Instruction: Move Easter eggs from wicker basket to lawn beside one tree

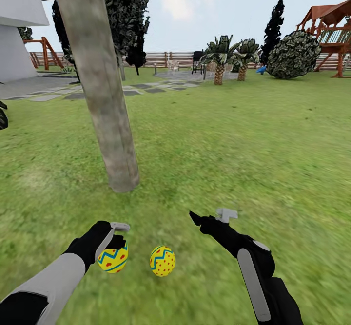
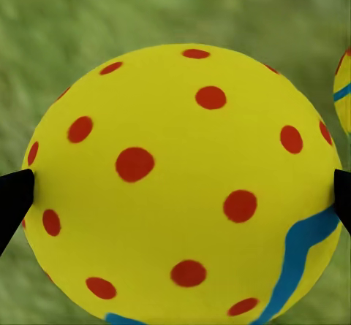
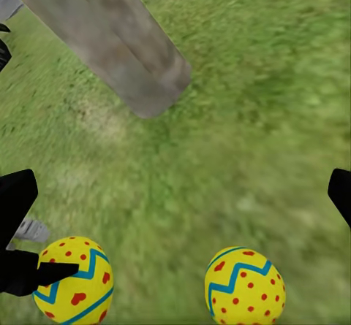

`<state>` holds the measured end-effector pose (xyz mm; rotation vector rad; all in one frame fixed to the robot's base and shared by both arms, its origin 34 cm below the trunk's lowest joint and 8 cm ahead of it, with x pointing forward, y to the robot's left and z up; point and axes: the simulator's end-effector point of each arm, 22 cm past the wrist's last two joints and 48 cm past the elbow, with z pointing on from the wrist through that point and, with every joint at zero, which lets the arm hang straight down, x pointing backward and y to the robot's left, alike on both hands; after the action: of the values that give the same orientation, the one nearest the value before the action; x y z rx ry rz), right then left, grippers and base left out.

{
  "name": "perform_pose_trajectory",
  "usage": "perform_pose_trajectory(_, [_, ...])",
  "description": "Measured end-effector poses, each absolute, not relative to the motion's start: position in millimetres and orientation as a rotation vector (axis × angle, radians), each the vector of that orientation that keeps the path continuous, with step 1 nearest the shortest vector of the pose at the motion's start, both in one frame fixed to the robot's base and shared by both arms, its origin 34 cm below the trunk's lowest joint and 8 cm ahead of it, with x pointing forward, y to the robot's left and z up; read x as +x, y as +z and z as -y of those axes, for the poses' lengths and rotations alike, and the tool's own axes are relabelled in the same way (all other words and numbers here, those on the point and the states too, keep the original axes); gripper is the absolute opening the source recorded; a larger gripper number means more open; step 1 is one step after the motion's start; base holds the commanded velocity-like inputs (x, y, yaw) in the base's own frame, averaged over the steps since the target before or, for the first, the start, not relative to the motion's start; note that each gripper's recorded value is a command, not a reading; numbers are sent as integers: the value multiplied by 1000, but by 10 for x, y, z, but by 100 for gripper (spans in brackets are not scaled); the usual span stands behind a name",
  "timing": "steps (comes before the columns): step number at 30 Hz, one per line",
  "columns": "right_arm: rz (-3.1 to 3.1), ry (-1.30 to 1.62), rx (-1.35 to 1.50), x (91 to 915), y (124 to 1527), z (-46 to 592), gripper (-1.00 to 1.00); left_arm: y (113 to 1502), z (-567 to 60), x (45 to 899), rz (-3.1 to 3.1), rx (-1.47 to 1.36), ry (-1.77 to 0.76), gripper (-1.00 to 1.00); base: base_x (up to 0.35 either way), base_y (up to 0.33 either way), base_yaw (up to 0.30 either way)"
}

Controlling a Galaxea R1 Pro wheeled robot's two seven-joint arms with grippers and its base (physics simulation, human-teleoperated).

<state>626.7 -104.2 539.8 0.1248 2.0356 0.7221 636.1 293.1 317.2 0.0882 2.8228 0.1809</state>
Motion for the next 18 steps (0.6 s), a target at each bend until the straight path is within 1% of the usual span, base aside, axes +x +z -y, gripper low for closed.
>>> perform_pose_trajectory(7, [-2035, 722, 124, 6268, 5401, 1042, 100, 3174, -2930, 6362, -2822, 89, 181, -100, 110, 40, 0])
perform_pose_trajectory(11, [-2035, 722, 124, 6268, 5403, 1042, 100, 3172, -2932, 6356, -2824, 88, 182, -100, 165, -83, 0])
perform_pose_trajectory(18, [-2034, 725, 124, 6267, 5406, 1033, 100, 3170, -2931, 6354, -2825, 88, 181, -100, 115, -77, 0])
